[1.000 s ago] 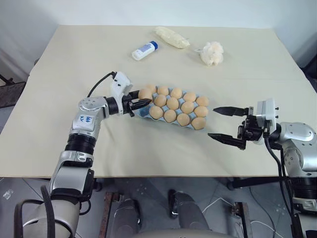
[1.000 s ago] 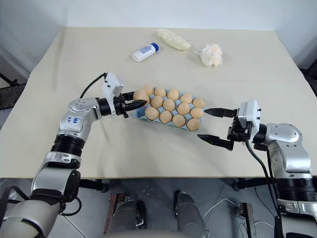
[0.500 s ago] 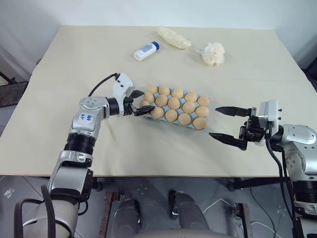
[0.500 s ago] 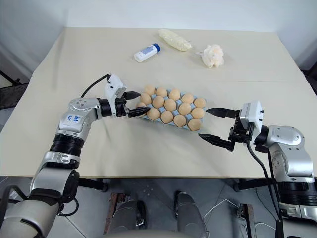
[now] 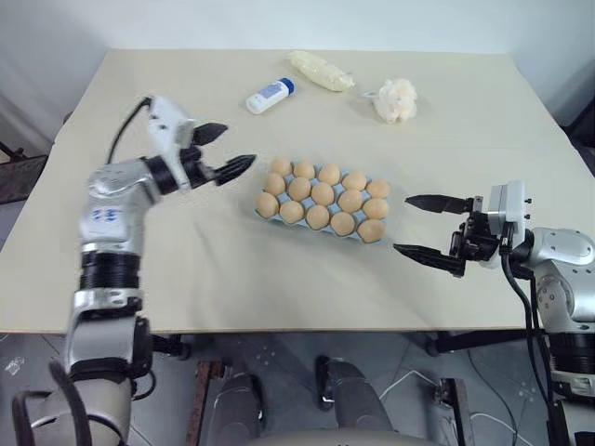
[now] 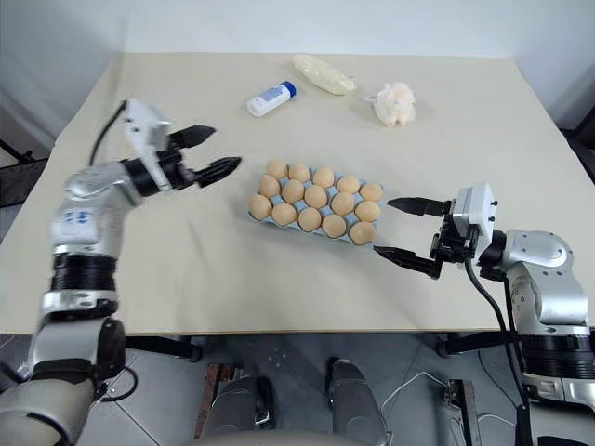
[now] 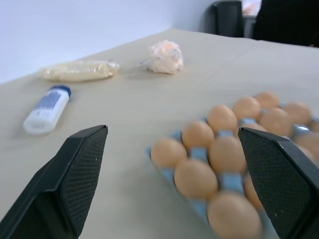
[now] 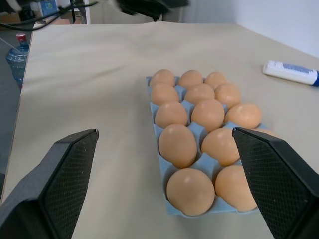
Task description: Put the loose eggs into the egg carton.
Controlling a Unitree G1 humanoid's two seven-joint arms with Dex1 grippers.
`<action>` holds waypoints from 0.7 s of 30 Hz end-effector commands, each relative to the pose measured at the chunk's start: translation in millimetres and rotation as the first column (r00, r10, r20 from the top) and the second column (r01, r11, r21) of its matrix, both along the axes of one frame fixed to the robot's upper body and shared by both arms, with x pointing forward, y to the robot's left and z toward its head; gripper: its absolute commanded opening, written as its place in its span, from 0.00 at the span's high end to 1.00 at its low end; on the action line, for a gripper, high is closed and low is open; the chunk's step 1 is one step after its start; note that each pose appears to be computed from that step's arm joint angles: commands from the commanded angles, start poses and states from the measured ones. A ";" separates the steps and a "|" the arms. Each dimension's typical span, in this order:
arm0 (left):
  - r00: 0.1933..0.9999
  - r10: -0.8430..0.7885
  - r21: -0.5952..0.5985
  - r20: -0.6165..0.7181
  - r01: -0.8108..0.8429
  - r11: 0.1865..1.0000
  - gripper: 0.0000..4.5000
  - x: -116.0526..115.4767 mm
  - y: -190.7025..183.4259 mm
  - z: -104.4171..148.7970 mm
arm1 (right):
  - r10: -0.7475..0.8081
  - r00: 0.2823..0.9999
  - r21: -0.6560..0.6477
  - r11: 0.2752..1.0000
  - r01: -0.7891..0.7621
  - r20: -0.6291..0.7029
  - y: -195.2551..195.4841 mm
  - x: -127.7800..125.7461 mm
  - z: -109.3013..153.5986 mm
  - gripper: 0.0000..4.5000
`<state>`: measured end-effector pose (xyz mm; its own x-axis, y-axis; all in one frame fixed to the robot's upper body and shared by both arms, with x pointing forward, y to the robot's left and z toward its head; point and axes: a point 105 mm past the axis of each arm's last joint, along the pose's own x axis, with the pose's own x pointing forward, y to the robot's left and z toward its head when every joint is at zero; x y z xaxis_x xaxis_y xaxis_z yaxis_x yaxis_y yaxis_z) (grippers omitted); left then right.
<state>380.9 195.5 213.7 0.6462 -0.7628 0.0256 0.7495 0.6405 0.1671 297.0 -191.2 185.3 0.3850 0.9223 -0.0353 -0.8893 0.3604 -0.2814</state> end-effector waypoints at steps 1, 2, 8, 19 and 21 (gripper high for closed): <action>1.000 -0.003 0.023 -0.018 0.003 1.000 0.00 -13.8 26.4 -6.0 | -0.002 0.999 -0.007 1.000 0.002 0.052 -6.3 0.5 12.5 0.00; 0.999 0.010 0.037 -0.043 -0.008 0.999 0.00 -17.7 36.0 -13.9 | -0.004 0.999 -0.006 1.000 0.004 0.045 -7.4 1.0 11.3 0.00; 0.992 0.033 0.106 -0.126 -0.019 0.994 0.00 -32.5 58.4 -45.2 | -0.005 1.000 -0.004 1.000 0.005 0.015 -10.0 4.1 3.0 0.00; 0.998 0.022 0.058 -0.051 -0.019 0.998 0.00 -27.6 48.0 -34.5 | -0.009 1.000 0.017 1.000 0.008 0.026 -9.4 7.2 5.4 0.00; 0.999 0.025 0.037 -0.026 -0.024 0.999 0.00 -25.2 46.1 -27.7 | -0.017 0.999 0.024 1.000 0.016 0.032 -10.9 7.4 6.8 0.00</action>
